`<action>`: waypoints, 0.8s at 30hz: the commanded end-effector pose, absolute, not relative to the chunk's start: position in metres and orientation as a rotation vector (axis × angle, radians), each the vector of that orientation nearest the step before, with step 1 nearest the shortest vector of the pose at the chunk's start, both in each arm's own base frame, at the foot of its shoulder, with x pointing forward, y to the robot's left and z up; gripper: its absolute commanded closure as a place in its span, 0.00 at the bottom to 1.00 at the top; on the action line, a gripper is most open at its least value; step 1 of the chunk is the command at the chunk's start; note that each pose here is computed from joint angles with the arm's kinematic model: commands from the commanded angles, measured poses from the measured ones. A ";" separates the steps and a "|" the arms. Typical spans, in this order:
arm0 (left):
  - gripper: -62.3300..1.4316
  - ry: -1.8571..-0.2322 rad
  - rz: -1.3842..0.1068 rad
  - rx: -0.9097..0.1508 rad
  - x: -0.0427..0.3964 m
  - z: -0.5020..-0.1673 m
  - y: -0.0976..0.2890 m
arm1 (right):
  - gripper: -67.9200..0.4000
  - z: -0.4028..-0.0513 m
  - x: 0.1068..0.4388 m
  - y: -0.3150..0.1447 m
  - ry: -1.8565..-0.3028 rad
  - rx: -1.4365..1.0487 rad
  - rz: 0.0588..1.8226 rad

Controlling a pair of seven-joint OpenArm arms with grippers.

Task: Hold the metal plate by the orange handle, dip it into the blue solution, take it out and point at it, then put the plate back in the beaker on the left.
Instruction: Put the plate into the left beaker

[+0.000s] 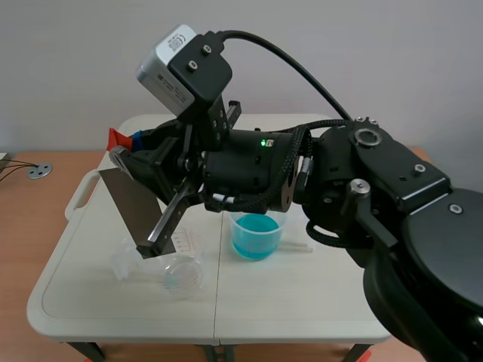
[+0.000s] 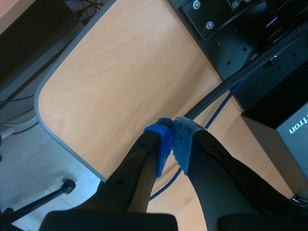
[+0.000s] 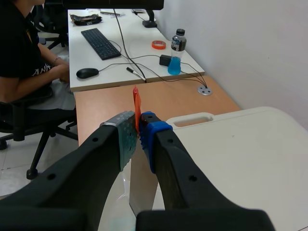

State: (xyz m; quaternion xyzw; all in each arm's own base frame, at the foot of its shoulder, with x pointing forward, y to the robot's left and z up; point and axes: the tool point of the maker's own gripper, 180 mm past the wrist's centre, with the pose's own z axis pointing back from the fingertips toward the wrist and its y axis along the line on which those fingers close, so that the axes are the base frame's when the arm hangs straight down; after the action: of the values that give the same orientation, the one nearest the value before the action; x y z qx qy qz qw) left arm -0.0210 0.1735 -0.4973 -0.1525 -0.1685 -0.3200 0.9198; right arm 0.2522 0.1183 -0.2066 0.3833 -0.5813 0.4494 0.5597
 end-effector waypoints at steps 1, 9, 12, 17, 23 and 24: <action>0.95 -0.347 -0.659 -0.318 -0.023 -0.494 0.176 | 0.96 -0.190 0.252 0.119 -1.421 0.925 1.048; 0.95 -0.343 -0.660 -0.316 -0.023 -0.494 0.176 | 0.96 -0.205 0.243 0.116 -1.376 0.937 1.005; 0.95 -0.350 -0.662 -0.314 -0.020 -0.495 0.176 | 0.96 -0.210 0.243 0.110 -1.364 0.934 0.969; 0.95 -0.347 -0.667 -0.297 -0.012 -0.497 0.179 | 0.96 -0.216 0.249 0.097 -1.363 0.910 0.908; 0.95 -0.344 -0.667 -0.290 -0.011 -0.499 0.182 | 0.96 -0.213 0.256 0.089 -1.380 0.901 0.875; 0.95 -0.344 -0.667 -0.291 -0.011 -0.499 0.182 | 0.96 -0.212 0.257 0.088 -1.383 0.903 0.868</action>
State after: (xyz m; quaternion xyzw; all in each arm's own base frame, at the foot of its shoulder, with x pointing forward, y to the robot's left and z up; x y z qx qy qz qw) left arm -0.0057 0.1774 -0.5008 -0.1409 -0.1726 -0.3239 0.9195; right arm 0.2525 0.0875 -0.2312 0.3827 -0.5741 0.3802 0.6159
